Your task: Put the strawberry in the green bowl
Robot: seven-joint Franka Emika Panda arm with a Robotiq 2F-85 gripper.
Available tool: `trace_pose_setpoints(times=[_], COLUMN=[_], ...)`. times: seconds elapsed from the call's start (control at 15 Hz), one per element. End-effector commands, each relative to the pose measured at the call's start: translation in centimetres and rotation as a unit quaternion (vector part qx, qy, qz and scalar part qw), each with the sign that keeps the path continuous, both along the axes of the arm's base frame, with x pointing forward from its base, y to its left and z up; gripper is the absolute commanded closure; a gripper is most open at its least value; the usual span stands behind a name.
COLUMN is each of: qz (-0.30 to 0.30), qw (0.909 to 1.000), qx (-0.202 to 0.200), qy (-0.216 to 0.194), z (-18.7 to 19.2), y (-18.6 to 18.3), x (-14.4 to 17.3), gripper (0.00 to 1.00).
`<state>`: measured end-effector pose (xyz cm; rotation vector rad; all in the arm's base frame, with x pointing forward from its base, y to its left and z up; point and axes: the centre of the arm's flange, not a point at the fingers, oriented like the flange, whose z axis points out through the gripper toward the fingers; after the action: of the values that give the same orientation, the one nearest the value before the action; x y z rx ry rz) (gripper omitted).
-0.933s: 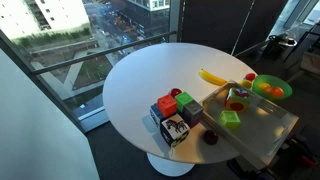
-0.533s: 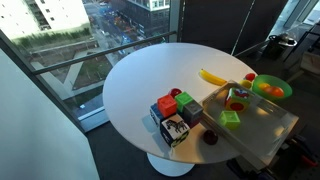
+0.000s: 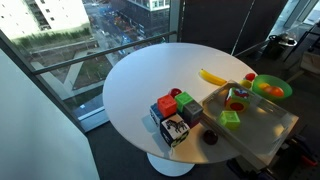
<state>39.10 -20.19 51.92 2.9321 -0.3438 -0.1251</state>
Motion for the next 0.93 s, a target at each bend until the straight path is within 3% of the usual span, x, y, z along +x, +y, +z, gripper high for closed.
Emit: trace_pose_setpoints(times=[0.0, 0.47, 0.87], qz=[-0.023, -0.044, -0.068], qw=[0.9996, 0.9974, 0.9941], qx=[0.010, 0.054, 0.085], qy=[0.011, 0.022, 0.001], z=[-0.2, -2.5, -6.5], y=[-2.4, -7.6, -9.6], x=[1.3, 3.8, 6.8], gripper=[0.00, 0.00, 0.00])
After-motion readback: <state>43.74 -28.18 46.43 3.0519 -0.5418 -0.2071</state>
